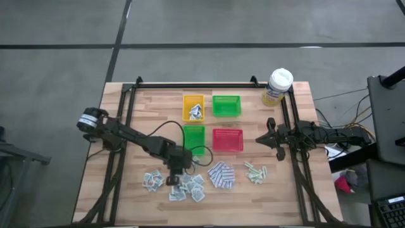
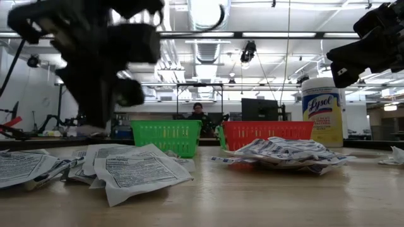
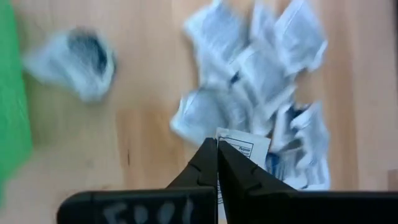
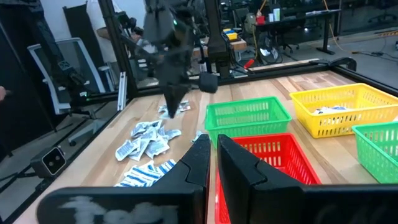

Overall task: Pick & Place First Aid Supplies
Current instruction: Put the blue alcohol pad into the yellow bin

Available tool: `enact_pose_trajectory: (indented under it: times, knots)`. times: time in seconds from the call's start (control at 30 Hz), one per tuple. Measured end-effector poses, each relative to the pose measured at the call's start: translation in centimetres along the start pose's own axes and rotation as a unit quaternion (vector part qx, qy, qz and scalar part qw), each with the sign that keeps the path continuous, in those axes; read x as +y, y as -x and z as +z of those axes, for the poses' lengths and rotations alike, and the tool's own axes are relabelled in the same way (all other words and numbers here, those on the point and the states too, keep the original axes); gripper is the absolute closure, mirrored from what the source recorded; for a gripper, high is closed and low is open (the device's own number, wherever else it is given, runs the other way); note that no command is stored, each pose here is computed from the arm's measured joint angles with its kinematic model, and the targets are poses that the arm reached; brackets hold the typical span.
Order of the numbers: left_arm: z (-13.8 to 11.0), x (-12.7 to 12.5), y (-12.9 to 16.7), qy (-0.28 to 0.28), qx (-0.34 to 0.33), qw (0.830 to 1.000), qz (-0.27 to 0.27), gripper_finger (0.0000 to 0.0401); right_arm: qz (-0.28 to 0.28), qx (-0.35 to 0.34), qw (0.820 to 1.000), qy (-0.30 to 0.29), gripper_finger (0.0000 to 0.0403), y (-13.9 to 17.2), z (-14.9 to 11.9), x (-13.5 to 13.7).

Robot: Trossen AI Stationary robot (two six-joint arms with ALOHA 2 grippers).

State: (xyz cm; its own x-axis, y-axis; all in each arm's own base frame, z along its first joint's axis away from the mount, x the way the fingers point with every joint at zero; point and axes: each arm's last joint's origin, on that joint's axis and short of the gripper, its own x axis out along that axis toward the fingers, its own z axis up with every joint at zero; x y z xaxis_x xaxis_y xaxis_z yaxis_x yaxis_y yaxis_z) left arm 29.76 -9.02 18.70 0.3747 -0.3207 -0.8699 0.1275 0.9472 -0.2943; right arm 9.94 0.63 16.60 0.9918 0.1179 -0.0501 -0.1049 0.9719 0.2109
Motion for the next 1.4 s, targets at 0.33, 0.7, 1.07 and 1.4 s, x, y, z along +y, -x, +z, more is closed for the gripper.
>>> enact_pose_trajectory:
  times: [0.33,0.7,1.07,1.4]
  knots:
    - [5.1,-1.2,3.1,-0.063,-0.158,0.983,0.065,0.0401,0.000,0.000,1.000,0.000,0.0374,0.0,0.0,0.0]
    - [7.5,2.7,6.2,0.138,-0.261,0.923,0.248,0.0401,0.000,0.000,1.000,0.000,0.0374,0.0,0.0,0.0]
    - [6.6,8.3,10.3,0.235,-0.155,0.877,0.389,0.0401,0.000,0.000,1.000,0.000,0.0374,0.0,0.0,0.0]
    - [6.3,12.8,13.1,0.159,-0.083,0.888,0.423,0.0401,0.000,0.000,1.000,0.000,0.0374,0.0,0.0,0.0]
